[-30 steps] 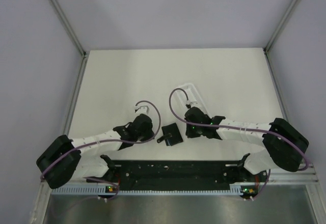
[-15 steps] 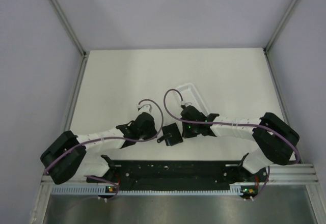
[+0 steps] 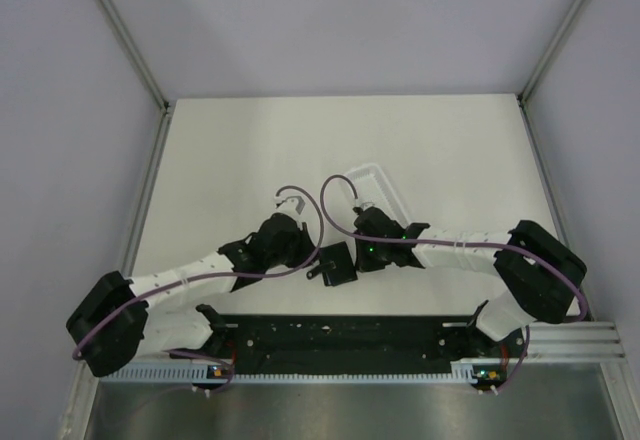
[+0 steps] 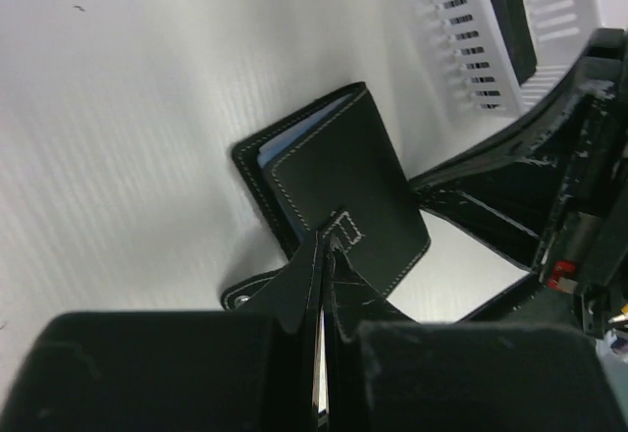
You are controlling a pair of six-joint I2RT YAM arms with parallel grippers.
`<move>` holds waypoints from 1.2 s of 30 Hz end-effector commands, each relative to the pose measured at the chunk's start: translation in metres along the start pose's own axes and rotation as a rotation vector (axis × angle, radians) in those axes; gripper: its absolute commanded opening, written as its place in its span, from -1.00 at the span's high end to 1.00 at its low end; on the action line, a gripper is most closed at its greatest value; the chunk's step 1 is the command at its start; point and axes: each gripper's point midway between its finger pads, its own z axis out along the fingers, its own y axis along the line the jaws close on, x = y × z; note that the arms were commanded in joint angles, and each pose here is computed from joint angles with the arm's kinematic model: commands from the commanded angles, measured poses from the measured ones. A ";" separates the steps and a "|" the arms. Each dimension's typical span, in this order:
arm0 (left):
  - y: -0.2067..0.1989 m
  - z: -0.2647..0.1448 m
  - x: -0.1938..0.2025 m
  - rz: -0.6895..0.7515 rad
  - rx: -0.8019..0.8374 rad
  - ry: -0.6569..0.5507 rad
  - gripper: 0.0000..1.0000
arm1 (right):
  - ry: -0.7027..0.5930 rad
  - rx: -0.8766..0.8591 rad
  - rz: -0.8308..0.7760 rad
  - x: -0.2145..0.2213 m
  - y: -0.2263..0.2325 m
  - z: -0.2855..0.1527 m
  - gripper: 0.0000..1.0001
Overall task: Put the credit cards into the card holder
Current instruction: Close the card holder at the center of the board.
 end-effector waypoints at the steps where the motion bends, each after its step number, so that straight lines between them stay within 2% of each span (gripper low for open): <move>1: -0.040 -0.002 -0.007 0.034 0.173 0.006 1.00 | -0.030 -0.025 0.021 -0.009 0.006 0.001 0.83; 7: -0.038 0.006 0.013 0.045 0.208 0.055 1.00 | -0.032 -0.026 0.028 -0.010 0.006 0.001 0.63; 13: -0.007 0.014 0.033 0.051 0.108 0.093 1.00 | -0.035 -0.027 0.035 -0.010 0.005 0.000 0.55; 19: 0.029 0.015 0.044 0.025 -0.026 0.076 1.00 | -0.041 -0.022 0.046 -0.011 0.000 -0.002 0.43; 22: 0.035 0.016 0.047 0.015 -0.043 0.073 1.00 | -0.037 -0.051 0.051 -0.009 0.004 -0.005 0.40; 30: 0.035 0.021 0.051 0.005 -0.043 0.086 1.00 | -0.164 -0.079 0.104 -0.026 0.003 -0.030 0.31; 34: 0.036 0.022 0.052 0.006 -0.043 0.093 1.00 | -0.228 -0.214 0.151 -0.034 0.015 -0.045 0.04; 36: 0.035 0.021 0.052 0.006 -0.042 0.094 1.00 | -0.241 -0.292 0.181 -0.037 0.021 -0.049 -0.01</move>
